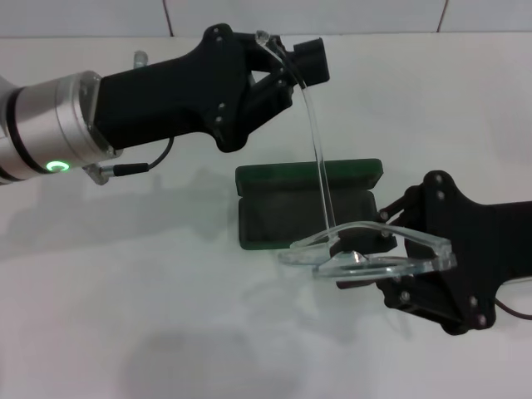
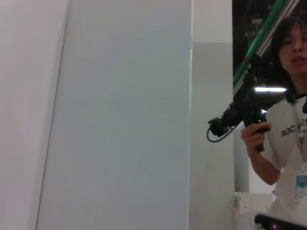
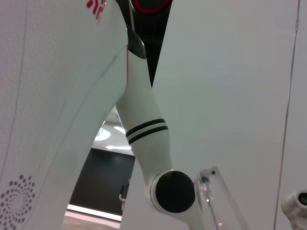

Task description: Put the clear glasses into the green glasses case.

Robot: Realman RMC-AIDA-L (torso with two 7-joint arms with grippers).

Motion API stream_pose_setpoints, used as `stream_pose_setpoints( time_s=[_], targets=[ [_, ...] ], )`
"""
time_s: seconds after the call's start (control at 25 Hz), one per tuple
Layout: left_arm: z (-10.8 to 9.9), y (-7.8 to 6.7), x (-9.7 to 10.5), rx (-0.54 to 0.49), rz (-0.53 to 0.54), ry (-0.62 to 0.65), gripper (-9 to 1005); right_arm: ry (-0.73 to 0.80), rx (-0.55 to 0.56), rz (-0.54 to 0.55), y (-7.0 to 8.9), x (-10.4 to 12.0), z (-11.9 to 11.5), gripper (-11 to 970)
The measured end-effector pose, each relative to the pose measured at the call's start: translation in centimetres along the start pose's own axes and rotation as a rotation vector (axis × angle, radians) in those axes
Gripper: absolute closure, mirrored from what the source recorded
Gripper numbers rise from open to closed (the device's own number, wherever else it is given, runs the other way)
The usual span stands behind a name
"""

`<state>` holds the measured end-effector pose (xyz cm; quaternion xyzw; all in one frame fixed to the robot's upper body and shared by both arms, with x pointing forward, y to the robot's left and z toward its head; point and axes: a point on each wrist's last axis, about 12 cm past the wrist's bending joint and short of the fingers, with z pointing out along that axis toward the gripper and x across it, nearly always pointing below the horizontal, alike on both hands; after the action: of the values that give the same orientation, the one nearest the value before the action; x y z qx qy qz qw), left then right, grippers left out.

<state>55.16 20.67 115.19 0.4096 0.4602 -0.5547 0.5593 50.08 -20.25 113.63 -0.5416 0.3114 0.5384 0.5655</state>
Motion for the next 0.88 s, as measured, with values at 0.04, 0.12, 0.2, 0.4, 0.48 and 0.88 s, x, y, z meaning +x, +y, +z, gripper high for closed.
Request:
stream_pose_setpoints(
  time_s=[0.04, 0.12, 0.2, 0.4, 0.48, 0.88],
  targets=[
    [0.0, -0.1, 0.0, 0.004, 0.0, -0.001, 927, 0.002, 0.003, 0.0, 0.0, 0.0, 0.0, 849],
    [0.0, -0.2, 0.0, 0.015, 0.001, -0.002, 927, 0.006, 0.008, 0.0, -0.1, 0.1, 0.0, 849],
    [0.0, -0.4, -0.1, 0.028, 0.001, -0.007, 927, 0.009, 0.013, 0.001, -0.1, 0.1, 0.0, 849],
    [-0.2, -0.7, -0.3, 0.056, 0.004, -0.024, 927, 0.01, 0.023, -0.004, 0.0, 0.2, -0.2, 849],
    [-0.3, -0.8, -0.3, 0.064, 0.004, -0.028, 927, 0.006, 0.032, -0.006, 0.1, 0.2, -0.2, 849],
    [-0.3, -1.5, -0.3, 0.135, -0.007, -0.012, 928, -0.001, 0.055, -0.001, 0.1, 0.4, -0.4, 849]
  ],
)
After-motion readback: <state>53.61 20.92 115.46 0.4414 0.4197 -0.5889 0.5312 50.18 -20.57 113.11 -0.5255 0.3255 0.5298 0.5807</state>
